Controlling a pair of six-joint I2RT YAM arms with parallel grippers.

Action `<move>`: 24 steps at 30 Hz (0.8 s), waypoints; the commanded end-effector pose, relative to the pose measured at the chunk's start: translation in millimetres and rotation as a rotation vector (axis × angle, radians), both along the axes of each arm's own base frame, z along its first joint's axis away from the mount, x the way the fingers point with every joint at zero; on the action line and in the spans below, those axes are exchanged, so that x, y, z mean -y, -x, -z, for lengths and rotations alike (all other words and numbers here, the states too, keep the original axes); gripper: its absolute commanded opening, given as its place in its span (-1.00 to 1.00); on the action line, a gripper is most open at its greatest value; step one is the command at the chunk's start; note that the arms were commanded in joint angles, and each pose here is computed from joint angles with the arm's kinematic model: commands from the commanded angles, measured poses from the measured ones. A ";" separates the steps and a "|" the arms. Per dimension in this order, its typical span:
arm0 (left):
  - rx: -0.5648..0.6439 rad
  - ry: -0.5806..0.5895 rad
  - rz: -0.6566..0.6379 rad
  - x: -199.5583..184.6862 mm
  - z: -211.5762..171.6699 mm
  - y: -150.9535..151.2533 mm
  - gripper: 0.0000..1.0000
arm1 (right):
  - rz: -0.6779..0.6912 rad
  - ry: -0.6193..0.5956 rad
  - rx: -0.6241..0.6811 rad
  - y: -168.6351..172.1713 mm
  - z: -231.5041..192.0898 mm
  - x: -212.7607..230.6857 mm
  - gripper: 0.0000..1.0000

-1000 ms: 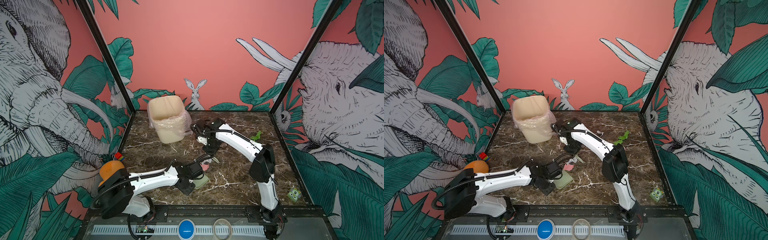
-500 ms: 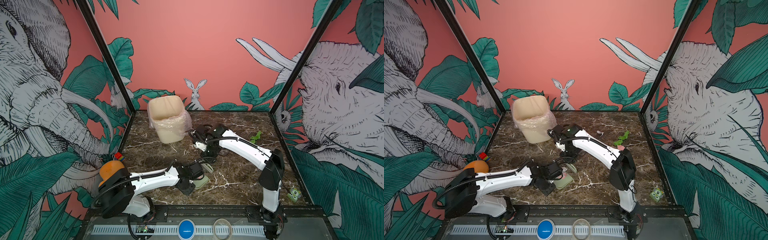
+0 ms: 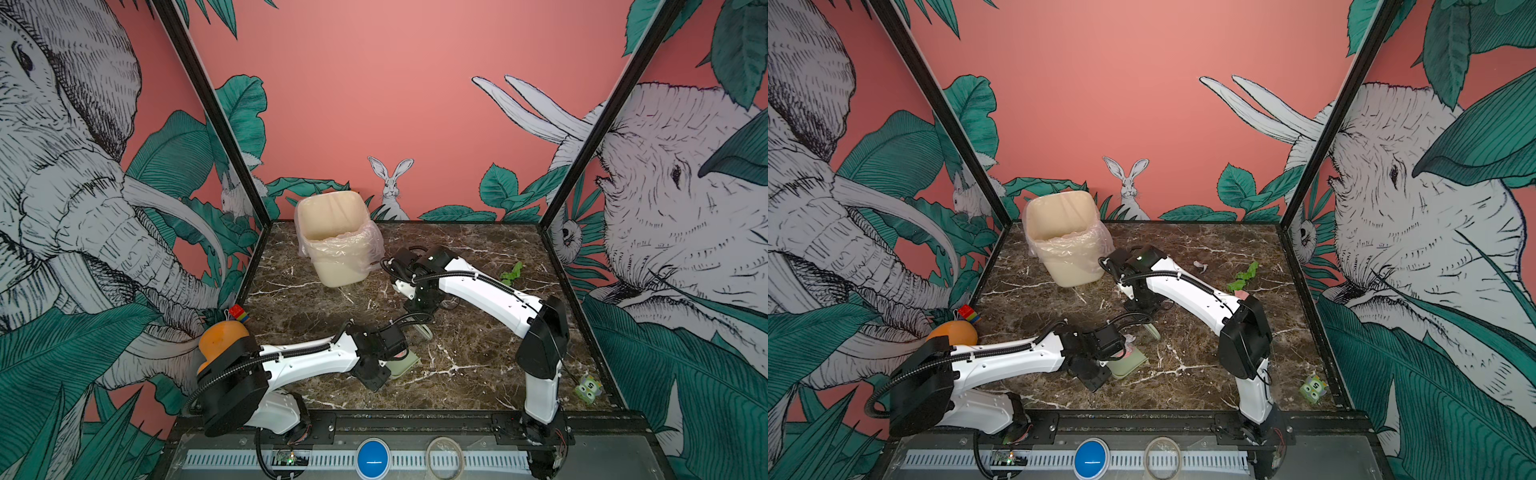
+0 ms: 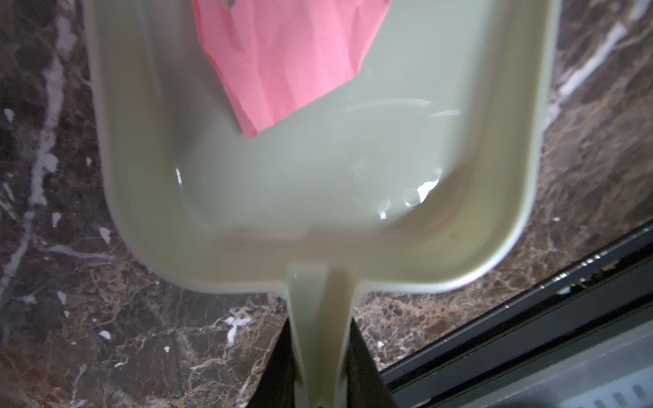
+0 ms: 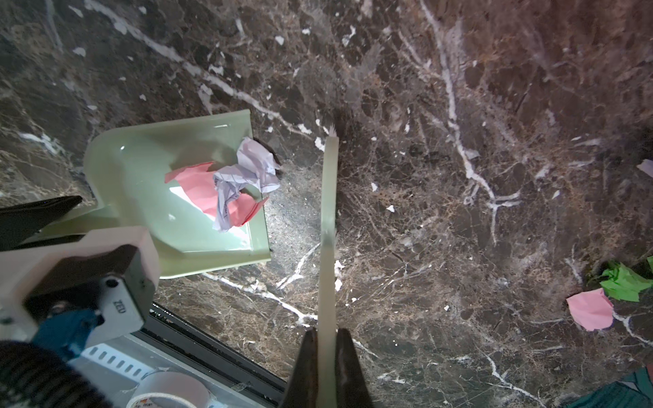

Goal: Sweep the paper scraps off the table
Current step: 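Sweep the pink and white scraps into the dustpan with the right gripper's brush, then lift the dustpan toward the beige bin with the left gripper while the right draws back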

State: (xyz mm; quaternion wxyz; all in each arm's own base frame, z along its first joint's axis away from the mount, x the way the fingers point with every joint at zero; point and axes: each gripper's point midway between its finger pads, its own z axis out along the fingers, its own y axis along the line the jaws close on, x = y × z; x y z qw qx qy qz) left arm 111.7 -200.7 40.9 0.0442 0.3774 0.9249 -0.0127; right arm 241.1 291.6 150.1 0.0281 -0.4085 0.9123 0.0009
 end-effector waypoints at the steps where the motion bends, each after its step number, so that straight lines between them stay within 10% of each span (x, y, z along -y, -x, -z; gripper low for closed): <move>1: 0.003 -0.016 -0.007 -6.1 1.2 0.5 -0.65 | -0.049 0.014 -0.067 21.9 6.4 -6.7 -1.00; 24: 0.004 -0.020 -0.003 -5.4 1.0 0.0 -0.65 | -0.071 -0.152 -0.160 73.2 -25.0 -23.1 -1.00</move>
